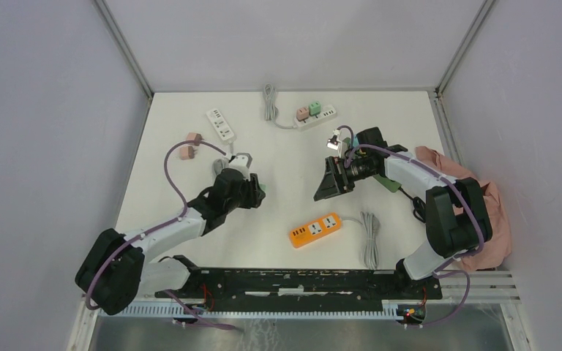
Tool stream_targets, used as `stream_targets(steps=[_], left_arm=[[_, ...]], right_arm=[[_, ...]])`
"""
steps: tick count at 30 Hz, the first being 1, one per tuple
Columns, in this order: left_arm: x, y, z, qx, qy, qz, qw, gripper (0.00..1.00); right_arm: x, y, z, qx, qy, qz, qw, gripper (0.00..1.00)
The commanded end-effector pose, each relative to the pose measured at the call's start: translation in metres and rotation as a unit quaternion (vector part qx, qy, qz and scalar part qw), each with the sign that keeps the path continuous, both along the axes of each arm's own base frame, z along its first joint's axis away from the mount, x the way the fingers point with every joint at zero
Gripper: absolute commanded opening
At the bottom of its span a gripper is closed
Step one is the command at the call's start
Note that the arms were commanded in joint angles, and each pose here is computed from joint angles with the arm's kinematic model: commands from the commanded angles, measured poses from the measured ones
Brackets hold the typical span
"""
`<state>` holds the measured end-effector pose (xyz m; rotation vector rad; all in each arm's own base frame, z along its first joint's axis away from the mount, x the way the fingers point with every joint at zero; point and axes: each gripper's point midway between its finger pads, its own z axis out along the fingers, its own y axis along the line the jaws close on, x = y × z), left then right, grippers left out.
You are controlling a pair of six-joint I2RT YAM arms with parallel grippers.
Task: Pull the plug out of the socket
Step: Place the plug at the center of the board.
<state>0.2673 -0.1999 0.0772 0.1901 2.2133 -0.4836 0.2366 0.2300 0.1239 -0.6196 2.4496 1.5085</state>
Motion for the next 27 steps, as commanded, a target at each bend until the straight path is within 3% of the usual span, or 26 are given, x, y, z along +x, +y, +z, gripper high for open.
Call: stream_targets(steps=[1,12,18,27], left_arm=[[0.021,0.016,0.019,-0.066,-0.015,0.051,0.996,0.03],[0.057,0.071,0.012,-0.129,0.009,0.196,0.972,0.03],[0.067,0.108,0.004,-0.107,0.019,0.299,0.948,0.03],[0.07,0.12,-0.013,-0.079,0.054,0.346,0.933,0.07]], right_arm=[[0.011,0.001,0.02,0.014,-0.044,0.004,0.999,1.0],[0.01,0.001,0.019,0.014,-0.043,0.005,0.999,1.0],[0.01,0.001,0.019,0.015,-0.045,0.006,0.999,1.0],[0.01,0.001,0.02,0.015,-0.045,0.006,0.999,1.0]])
